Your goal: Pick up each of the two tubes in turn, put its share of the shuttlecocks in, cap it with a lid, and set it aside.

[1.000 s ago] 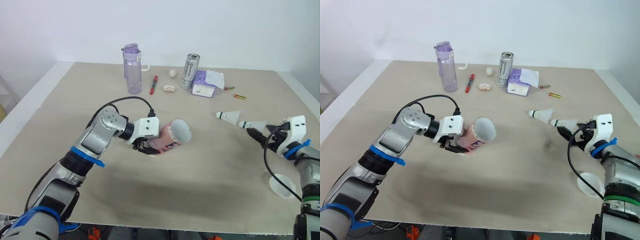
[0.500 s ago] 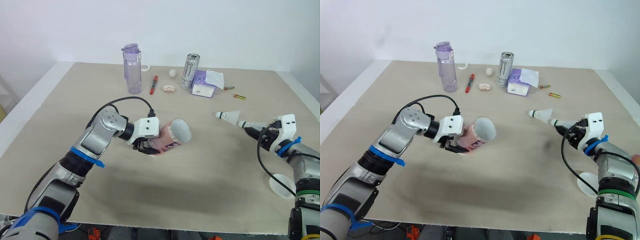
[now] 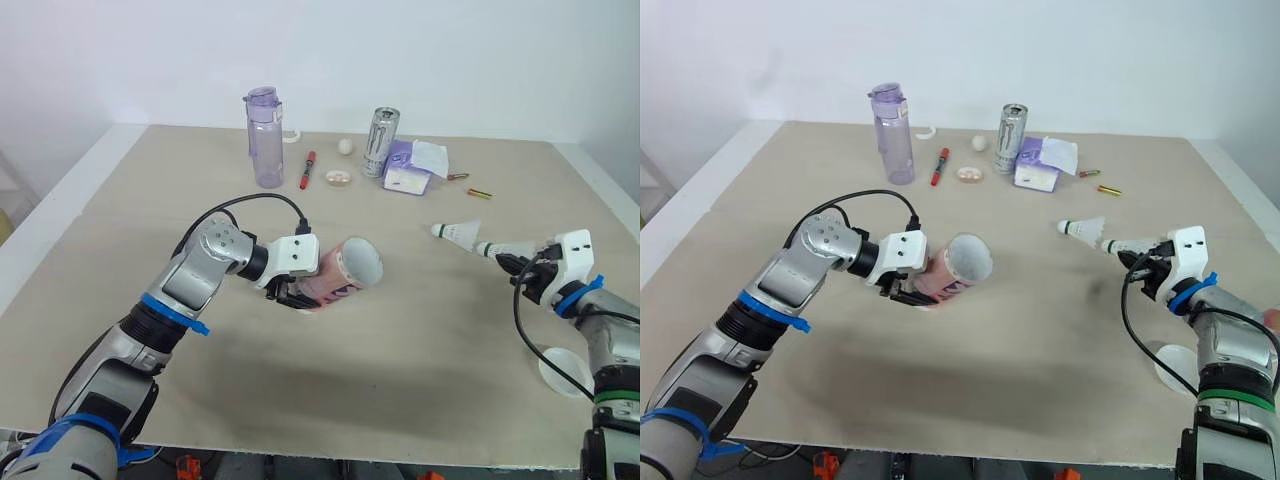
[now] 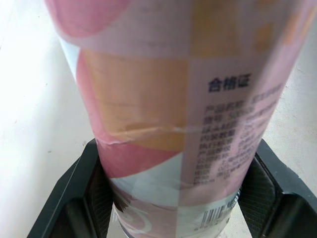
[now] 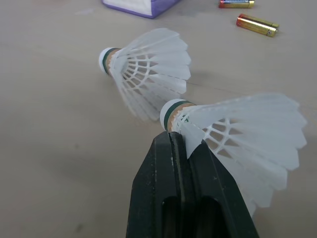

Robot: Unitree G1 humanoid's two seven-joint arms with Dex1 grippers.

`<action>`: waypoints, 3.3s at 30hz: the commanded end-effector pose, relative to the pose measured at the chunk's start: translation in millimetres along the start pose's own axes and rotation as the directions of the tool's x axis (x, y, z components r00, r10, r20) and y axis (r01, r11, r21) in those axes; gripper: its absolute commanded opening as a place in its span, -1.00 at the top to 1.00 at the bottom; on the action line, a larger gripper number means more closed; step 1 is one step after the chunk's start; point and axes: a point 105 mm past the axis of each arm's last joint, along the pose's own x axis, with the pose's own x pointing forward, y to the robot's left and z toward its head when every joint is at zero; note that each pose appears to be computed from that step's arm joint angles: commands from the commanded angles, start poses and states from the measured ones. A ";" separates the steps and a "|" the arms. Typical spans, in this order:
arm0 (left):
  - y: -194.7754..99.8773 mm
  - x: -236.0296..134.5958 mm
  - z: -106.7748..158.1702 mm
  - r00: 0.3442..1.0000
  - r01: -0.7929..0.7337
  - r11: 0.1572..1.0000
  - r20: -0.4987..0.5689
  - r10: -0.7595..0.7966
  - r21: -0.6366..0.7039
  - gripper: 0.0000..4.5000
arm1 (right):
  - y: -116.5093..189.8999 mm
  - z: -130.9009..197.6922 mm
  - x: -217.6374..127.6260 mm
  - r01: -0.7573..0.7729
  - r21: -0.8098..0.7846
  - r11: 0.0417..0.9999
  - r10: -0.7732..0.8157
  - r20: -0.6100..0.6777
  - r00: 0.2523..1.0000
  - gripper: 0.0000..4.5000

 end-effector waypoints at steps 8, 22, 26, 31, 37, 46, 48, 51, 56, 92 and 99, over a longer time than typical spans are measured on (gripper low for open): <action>-0.9 2.7 -8.2 1.000 0.024 0.998 -0.004 -0.025 -0.059 -0.39 | 152.7 152.6 -54.2 -0.407 -0.808 0.425 0.645 -0.045 0.763 0.98; 4.2 3.9 -4.9 1.000 0.013 0.997 0.011 -0.012 -0.070 -0.39 | 211.7 138.6 -58.4 -0.495 -0.844 0.206 0.803 -0.143 0.579 0.98; 2.5 5.2 -4.6 1.000 0.012 0.997 0.015 -0.011 -0.072 -0.39 | 216.8 124.7 -48.5 -0.499 -0.855 0.145 0.796 -0.199 0.572 0.98; 1.1 6.2 -4.0 1.000 0.011 0.997 0.018 -0.009 -0.074 -0.39 | 222.2 125.2 -44.7 -0.492 -0.865 0.105 0.804 -0.217 0.553 0.69; -0.4 6.0 -5.6 1.000 0.011 0.997 0.014 -0.010 -0.077 -0.39 | 221.6 137.9 -45.0 -0.477 -0.868 0.142 0.817 -0.169 0.551 -0.10; -2.6 7.6 -5.8 1.000 0.018 0.997 0.014 -0.017 -0.076 -0.39 | 149.5 140.0 -25.7 -0.403 -0.352 0.845 0.492 0.217 0.843 -0.95; -3.3 8.6 -6.3 1.000 0.020 0.997 0.013 -0.019 -0.076 -0.39 | 139.4 127.4 -22.3 -0.327 -0.236 0.915 0.381 0.237 0.894 -0.95; -3.5 9.3 -6.1 1.000 0.022 0.997 0.014 -0.021 -0.075 -0.39 | 132.1 109.1 -20.1 -0.202 -0.104 0.974 0.222 0.247 0.943 -0.95; -2.3 10.3 -6.1 1.000 0.021 0.997 0.014 -0.020 -0.073 -0.39 | 118.2 59.2 -20.7 0.041 0.068 0.997 -0.052 0.161 0.986 -0.95; 0.1 7.1 -8.0 1.000 -0.005 0.997 0.007 0.006 -0.079 -0.39 | 94.5 7.9 51.4 0.141 0.274 0.951 -0.158 0.041 0.987 -0.95; -1.2 6.4 -9.3 1.000 -0.013 0.996 0.006 0.014 -0.086 -0.39 | 80.3 6.8 59.7 0.165 0.257 0.952 -0.180 0.036 0.983 -0.95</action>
